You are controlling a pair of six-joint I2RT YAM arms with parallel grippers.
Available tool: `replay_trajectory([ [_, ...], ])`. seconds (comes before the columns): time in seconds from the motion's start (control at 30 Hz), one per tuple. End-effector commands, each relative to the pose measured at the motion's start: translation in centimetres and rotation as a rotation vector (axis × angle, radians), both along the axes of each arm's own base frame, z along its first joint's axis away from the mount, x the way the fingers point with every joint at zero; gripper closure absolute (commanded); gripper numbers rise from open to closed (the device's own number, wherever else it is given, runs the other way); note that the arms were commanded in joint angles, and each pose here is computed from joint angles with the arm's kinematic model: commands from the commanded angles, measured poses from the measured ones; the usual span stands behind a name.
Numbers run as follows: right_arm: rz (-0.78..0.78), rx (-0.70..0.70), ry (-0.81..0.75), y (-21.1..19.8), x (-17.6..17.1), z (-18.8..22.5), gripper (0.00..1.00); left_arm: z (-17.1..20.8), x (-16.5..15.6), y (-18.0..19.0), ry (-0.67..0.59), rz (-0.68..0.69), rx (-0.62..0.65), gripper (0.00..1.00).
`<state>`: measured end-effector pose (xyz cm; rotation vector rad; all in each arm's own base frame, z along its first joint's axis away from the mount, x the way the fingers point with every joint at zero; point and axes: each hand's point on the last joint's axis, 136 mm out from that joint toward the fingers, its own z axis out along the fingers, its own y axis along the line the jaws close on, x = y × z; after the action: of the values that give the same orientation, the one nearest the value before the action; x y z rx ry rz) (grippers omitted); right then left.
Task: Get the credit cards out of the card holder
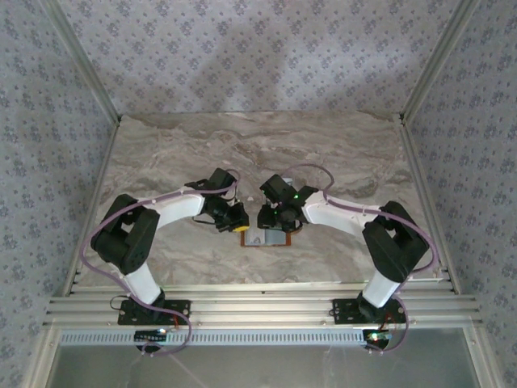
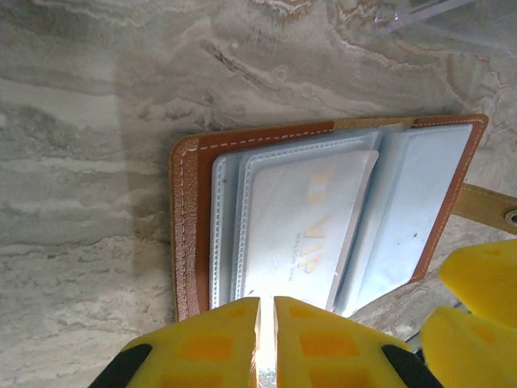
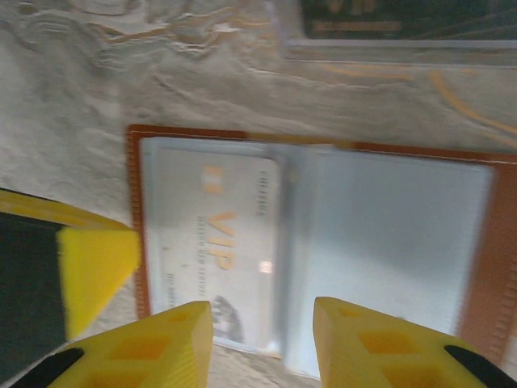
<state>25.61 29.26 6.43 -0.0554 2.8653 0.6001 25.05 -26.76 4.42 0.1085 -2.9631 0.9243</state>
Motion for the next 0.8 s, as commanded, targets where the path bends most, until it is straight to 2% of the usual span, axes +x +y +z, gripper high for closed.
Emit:
replay_trajectory([
  [0.0, 0.001, 0.089, 0.051, 1.6, -0.1, -0.6, 0.61, -0.1, -0.2, -0.2, 0.01, -0.013, 0.013, 0.86],
  [0.3, -0.003, 0.093, 0.084, 1.6, 0.1, -1.9, 0.63, -1.5, -0.5, -0.1, 0.029, -0.011, 0.02, 0.86],
  [0.77, 0.002, 0.083, 0.138, 1.6, -0.4, -4.3, 0.64, -4.2, -1.7, 1.8, 0.065, -0.02, 0.121, 0.86],
])
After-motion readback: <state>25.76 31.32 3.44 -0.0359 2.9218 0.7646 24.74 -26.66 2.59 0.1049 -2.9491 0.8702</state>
